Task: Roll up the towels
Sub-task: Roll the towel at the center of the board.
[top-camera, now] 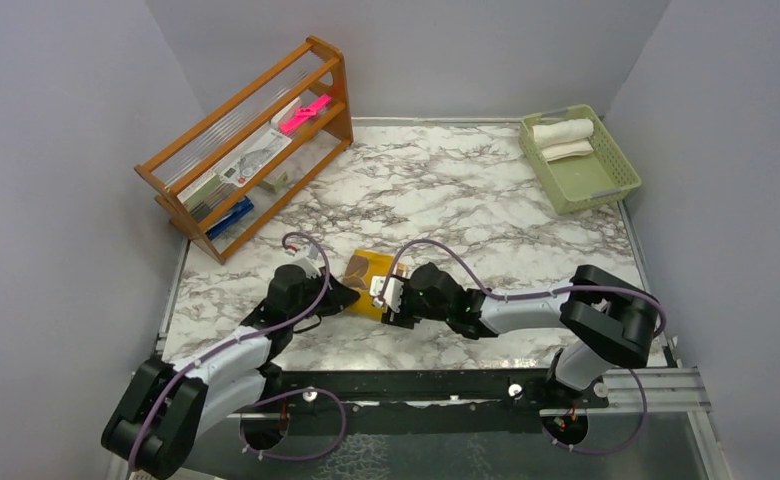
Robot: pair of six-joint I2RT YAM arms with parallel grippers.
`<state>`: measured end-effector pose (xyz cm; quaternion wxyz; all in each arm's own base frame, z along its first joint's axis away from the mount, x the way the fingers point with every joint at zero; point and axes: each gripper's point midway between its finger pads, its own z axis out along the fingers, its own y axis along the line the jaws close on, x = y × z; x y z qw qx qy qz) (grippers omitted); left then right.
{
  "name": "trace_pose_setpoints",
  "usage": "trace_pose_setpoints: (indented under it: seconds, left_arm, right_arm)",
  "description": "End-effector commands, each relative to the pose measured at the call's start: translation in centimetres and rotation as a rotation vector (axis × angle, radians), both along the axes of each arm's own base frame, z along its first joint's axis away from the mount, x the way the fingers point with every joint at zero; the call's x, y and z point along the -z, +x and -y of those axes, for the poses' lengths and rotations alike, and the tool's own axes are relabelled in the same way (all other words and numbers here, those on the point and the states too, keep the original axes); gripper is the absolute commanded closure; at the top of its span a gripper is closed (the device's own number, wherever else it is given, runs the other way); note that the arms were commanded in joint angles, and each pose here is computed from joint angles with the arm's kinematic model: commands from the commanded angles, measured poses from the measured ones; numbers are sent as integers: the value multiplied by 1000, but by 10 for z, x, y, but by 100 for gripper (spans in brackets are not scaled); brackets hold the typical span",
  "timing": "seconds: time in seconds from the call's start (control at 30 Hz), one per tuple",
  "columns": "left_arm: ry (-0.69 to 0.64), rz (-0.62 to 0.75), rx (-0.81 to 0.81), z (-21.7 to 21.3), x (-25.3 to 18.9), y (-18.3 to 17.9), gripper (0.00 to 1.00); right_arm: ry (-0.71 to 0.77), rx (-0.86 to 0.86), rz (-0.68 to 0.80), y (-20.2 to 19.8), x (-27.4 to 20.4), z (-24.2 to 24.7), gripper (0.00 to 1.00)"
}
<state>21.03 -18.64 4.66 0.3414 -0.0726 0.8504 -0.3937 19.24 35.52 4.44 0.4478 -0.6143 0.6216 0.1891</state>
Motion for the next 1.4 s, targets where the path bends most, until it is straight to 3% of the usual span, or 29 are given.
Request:
trace_pose_setpoints:
  seconds: [0.0, 0.4, 0.67, 0.97, 1.37]
  left_arm:
    - [56, -35, -69, -16, 10, -5, 100]
    - [97, 29, -206, -43, -18, -1, 100]
    - [148, -68, -175, -46, -13, 13, 100]
    - [106, -43, -192, -56, -25, 29, 100]
    - [53, -148, -174, -52, 14, -1, 100]
  right_arm:
    - [-9, -26, 1, -1, 1, -12, 48]
    - [38, -66, -68, -11, -5, -28, 64]
    - [17, -68, -24, -2, -9, -21, 84]
    - [31, -149, -21, 19, -21, -17, 86]
    - [91, -352, -141, -1, -31, -56, 86]
